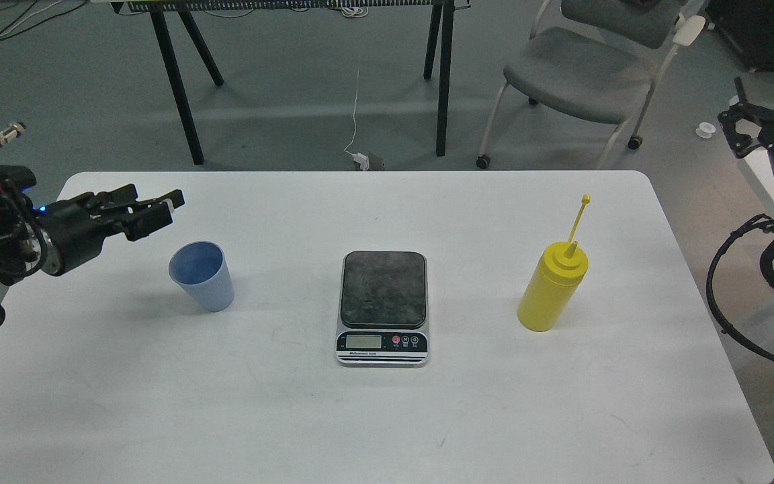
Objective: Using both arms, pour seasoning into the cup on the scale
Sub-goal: 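Move the left gripper down toward the light blue cup, then grasp the light blue cup with the left gripper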
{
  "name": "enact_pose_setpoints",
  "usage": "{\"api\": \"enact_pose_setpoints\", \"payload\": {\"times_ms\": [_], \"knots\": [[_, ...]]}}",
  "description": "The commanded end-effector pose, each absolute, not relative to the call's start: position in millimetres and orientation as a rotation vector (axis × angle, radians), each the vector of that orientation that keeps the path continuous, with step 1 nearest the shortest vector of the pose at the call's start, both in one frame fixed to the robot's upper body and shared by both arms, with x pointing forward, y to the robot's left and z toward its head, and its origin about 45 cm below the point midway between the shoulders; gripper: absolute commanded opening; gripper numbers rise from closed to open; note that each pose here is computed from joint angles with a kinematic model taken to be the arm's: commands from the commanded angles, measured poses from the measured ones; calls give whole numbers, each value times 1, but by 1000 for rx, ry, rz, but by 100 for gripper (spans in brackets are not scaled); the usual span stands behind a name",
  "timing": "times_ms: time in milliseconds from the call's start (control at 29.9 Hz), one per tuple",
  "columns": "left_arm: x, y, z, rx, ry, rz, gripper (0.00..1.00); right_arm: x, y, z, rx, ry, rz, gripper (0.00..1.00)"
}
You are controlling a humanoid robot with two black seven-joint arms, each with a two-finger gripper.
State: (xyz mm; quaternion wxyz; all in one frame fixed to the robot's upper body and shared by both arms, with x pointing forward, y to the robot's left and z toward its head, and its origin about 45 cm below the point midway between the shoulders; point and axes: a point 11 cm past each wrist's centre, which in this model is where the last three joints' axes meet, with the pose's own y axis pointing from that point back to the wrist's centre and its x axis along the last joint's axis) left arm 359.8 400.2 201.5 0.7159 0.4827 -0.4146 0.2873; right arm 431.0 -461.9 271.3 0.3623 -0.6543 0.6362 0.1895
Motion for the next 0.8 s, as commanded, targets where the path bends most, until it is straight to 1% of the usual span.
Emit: {"api": "enact_pose_setpoints", "payload": {"times_ms": [0, 234, 301, 368, 401, 501, 535, 635, 768], "knots": [[352, 399, 168, 1113, -896, 582, 88, 431, -462, 272, -1686, 1639, 487, 99], [347, 396, 137, 1146, -858, 563, 79, 431, -462, 271, -1687, 1641, 488, 99], [348, 396, 134, 1149, -853, 564, 74, 431, -462, 271, -1688, 1642, 489, 99], [349, 397, 133, 1154, -851, 567, 67, 431, -462, 271, -1687, 1639, 488, 99], [351, 397, 133, 1154, -852, 570, 62, 431, -462, 271, -1689, 1640, 489, 99], [352, 399, 130, 1167, -847, 564, 43, 431, -462, 272, -1687, 1640, 487, 99], [352, 398, 129, 1167, -847, 555, 34, 431, -463, 272, -1688, 1641, 485, 99], [346, 393, 123, 1147, -850, 497, 19, 430, -465, 273, -1687, 1646, 481, 99], [351, 388, 127, 1141, -874, 467, 9, 429, -468, 274, -1687, 1653, 474, 99]]}}
